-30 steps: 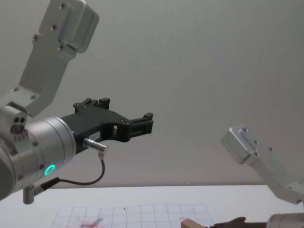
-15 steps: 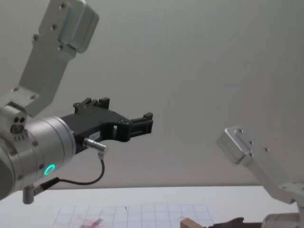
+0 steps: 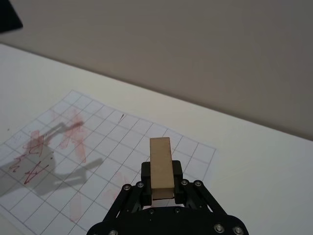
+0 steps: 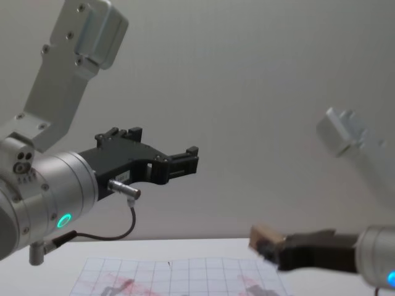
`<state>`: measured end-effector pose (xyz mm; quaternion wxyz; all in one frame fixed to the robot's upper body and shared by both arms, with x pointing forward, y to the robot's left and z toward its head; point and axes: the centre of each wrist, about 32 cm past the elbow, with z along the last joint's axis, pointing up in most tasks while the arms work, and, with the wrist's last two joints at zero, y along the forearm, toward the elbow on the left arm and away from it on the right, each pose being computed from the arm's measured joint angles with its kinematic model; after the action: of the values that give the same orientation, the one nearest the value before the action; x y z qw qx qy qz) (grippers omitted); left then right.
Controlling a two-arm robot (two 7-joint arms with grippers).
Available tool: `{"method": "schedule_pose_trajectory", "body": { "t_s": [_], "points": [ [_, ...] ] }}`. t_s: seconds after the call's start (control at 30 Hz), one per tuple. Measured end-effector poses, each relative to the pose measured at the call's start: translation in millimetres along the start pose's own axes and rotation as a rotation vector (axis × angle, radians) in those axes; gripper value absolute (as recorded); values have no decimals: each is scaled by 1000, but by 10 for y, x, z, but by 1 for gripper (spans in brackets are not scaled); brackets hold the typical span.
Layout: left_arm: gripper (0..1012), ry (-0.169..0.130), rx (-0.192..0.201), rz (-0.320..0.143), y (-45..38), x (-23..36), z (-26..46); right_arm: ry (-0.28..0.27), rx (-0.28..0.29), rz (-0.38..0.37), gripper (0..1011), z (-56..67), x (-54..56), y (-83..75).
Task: Use the one hand to pick up the stamp and affix it onto the A4 paper.
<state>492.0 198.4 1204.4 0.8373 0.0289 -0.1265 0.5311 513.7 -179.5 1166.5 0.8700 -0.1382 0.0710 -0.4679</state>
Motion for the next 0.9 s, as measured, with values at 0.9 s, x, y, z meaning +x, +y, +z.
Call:
{"method": "schedule_pose_trajectory", "body": {
  "t_s": [0.9],
  "points": [
    [1001, 0, 0, 0, 0, 0, 0, 71, -75, -152, 220, -235, 341, -973]
  ]
}}
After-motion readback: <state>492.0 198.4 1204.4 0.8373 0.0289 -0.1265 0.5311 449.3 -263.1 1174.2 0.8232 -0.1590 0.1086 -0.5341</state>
